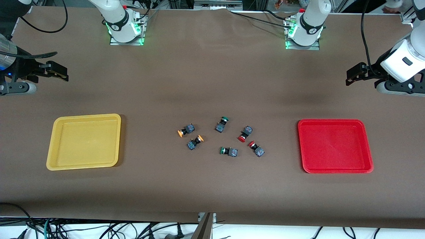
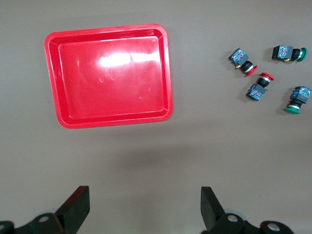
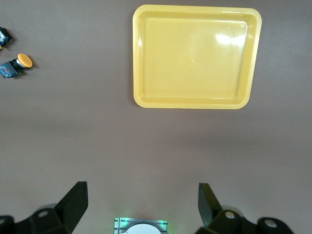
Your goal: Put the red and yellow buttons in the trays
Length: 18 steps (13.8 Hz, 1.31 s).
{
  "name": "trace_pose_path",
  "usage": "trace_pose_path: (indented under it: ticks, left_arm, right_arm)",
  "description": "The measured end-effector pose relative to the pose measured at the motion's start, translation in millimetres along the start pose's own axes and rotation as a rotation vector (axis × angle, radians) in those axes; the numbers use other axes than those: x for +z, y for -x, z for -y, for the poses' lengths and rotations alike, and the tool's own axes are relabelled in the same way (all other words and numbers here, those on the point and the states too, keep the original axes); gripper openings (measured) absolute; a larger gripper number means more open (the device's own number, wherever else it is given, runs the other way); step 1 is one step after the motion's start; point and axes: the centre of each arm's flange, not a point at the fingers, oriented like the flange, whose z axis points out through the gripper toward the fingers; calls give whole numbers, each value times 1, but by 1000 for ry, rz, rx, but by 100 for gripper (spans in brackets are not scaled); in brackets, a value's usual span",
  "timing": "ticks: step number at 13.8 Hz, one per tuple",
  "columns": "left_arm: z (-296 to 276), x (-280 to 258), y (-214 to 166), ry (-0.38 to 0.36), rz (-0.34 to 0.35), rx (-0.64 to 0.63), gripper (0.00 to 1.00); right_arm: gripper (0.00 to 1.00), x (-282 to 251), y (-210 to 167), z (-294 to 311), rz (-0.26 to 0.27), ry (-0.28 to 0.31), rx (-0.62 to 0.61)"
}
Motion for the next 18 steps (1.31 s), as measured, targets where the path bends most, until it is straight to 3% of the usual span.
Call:
trace_pose_path:
  ticks: [7, 13, 18]
  left_arm:
    - [0, 19, -7, 0, -7, 0, 100]
    - [-19, 63, -19, -2, -37, 24, 100]
    - [-108, 120, -30, 15, -82, -8, 100]
  right_arm:
    - [100, 4, -9, 4, -23, -37, -5]
    - [100, 25, -25, 5, 1, -38, -6]
    - [100, 59, -48, 6, 34, -24, -10]
